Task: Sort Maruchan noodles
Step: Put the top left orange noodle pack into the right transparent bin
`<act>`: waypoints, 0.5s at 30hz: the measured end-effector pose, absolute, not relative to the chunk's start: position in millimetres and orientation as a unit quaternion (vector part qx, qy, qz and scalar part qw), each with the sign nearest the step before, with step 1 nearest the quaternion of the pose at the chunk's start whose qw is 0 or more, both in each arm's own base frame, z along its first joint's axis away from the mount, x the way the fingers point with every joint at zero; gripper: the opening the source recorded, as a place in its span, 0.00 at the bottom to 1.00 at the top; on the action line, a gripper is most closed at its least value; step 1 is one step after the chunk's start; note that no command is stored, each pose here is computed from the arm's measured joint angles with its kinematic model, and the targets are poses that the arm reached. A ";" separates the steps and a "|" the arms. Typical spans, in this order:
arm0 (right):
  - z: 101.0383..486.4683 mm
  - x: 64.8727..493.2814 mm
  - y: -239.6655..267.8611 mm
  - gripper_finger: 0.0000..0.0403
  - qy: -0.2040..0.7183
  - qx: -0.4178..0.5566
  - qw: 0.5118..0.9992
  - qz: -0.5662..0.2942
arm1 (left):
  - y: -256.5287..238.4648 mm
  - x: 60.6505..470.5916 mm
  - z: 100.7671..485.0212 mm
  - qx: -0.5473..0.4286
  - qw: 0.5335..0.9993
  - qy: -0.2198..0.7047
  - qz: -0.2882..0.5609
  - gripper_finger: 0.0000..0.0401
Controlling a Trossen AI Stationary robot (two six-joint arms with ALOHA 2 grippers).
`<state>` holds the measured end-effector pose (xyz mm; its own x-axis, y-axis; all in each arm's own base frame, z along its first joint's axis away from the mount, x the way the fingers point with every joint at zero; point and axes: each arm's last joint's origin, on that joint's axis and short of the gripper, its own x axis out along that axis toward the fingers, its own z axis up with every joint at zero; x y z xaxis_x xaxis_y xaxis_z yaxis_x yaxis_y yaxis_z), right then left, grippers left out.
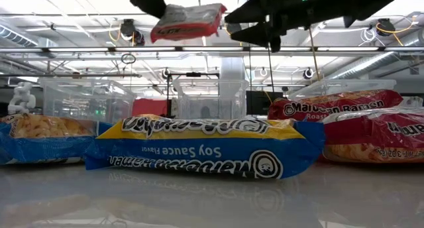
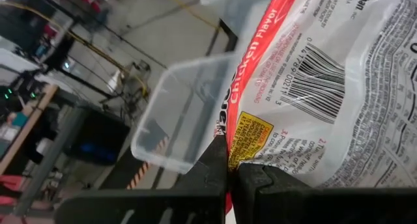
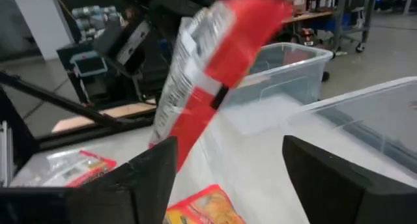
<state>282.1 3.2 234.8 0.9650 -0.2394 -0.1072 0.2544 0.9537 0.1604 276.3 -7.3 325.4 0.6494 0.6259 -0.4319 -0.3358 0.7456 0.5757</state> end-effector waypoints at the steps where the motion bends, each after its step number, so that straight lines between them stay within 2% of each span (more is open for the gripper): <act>1: 233.9 284.1 3.1 0.69 0.037 0.090 0.988 -0.121 | -6.6 277.3 326.8 0.230 0.880 0.311 0.275 0.01; 15: 230.2 297.8 -1.4 0.70 -0.030 0.163 0.984 -0.067 | -2.7 279.9 328.8 0.207 0.887 0.293 0.292 0.01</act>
